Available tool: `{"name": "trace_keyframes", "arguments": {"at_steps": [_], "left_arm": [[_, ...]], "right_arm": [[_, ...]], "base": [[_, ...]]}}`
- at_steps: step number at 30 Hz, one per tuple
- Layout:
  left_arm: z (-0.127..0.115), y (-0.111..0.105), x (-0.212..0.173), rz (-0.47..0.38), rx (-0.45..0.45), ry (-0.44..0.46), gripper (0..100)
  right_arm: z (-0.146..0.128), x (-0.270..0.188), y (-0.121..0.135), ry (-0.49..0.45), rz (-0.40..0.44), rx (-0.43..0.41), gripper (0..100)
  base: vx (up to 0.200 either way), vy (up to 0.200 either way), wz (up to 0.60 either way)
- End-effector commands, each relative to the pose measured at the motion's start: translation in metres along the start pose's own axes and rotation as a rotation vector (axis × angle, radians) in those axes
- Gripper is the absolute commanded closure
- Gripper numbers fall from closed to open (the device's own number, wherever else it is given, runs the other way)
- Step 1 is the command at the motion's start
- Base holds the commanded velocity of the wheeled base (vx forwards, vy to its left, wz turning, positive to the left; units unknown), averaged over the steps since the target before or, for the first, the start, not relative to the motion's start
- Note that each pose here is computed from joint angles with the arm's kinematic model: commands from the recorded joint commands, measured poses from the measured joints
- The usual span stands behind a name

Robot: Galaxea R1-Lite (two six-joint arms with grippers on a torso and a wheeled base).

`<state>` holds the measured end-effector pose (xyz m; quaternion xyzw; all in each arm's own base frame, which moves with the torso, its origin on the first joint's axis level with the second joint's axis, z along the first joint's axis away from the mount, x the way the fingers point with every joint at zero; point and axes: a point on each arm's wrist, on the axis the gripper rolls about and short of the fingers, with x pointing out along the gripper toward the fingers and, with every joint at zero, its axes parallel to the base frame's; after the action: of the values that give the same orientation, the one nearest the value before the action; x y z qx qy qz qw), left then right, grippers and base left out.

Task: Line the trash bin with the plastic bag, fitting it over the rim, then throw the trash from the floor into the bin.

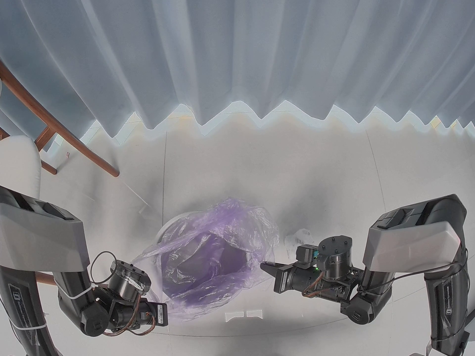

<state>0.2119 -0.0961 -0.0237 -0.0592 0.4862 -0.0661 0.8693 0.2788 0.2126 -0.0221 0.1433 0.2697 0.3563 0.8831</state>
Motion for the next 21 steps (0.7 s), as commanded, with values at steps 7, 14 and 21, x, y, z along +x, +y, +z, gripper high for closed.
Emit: {"name": "trace_keyframes", "arguments": {"at_steps": [7, 14, 21], "left_arm": [[-0.007, 0.004, -0.005, 0.005, -0.002, -0.004, 0], [0.007, -0.003, -0.041, -0.092, -0.021, -0.199, 0], [0.014, -0.007, -0.082, -0.159, -0.005, -0.35, 0]], "right_arm": [[-0.005, -0.004, 0.0, -0.015, 0.01, 0.009, 100], [-0.005, -0.017, 0.006, -0.024, 0.024, 0.02, 100], [-0.004, -0.015, 0.006, -0.032, 0.028, 0.027, 100]], "base": [[0.0, 0.0, 0.0], [0.0, 0.0, 0.0], [0.0, 0.0, 0.0]]}}
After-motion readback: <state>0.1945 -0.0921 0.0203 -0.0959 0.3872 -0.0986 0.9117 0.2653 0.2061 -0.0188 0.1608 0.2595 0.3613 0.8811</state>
